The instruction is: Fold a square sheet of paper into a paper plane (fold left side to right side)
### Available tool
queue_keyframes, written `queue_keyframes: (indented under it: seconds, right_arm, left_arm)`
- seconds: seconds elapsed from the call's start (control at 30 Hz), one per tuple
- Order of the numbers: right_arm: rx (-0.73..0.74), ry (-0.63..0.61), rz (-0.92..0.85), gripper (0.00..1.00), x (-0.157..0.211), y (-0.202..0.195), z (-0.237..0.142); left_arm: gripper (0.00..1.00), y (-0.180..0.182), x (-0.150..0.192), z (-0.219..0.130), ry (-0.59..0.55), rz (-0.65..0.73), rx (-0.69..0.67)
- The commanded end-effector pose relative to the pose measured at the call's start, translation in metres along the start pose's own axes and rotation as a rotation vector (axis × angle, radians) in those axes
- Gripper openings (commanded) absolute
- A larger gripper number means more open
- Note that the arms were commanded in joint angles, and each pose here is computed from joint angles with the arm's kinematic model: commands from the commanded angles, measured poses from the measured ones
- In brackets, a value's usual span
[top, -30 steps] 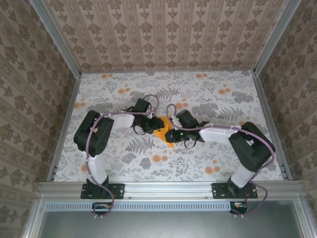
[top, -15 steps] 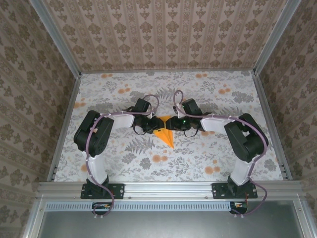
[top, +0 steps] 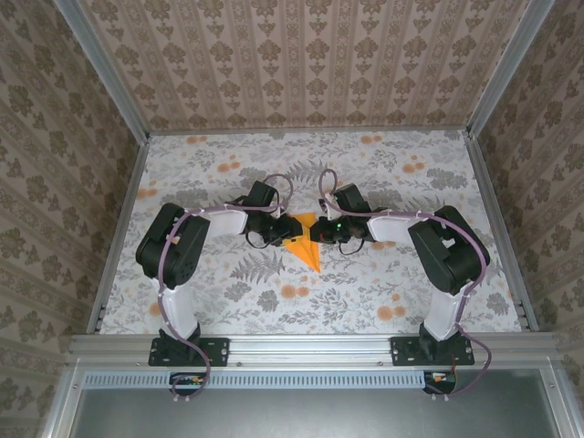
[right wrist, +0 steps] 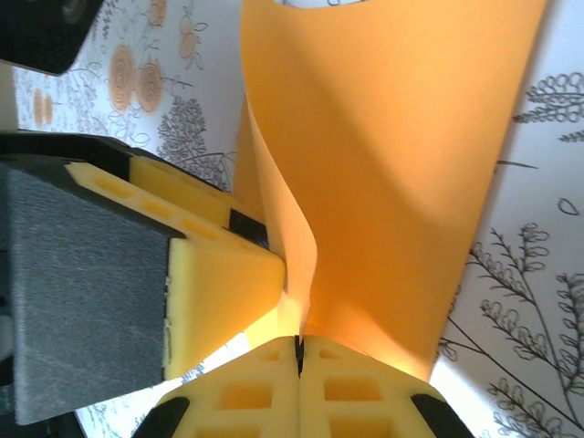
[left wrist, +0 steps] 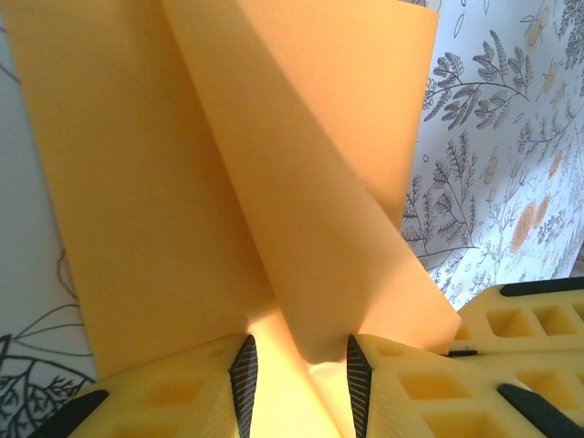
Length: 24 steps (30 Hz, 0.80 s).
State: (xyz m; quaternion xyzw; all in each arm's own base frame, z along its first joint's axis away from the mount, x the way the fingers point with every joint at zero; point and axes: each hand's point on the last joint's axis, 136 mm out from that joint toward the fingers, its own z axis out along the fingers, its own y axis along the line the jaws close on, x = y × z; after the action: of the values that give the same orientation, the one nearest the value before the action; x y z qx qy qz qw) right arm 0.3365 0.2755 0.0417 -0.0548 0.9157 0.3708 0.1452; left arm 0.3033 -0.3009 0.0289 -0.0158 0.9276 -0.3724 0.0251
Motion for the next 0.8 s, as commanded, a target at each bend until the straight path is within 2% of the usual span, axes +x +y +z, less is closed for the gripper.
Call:
queue_keyframes:
  seconds: [0.0,0.23,0.77]
  right_arm:
    - [0.083,0.004,-0.009,0.01,-0.003,-0.013,-0.001]
    - [0.161,0.013,-0.026,0.01,-0.002,-0.026,-0.002]
    - [0.182,0.054,-0.025,0.01,0.003,-0.036,0.011]
  left_arm:
    - [0.36,0.012,0.003,0.003,0.013,-0.007,-0.054]
    - [0.36,0.012,0.004,0.003,0.016,-0.009,-0.056]
    - [0.36,0.010,0.002,0.003,0.017,-0.004,-0.054]
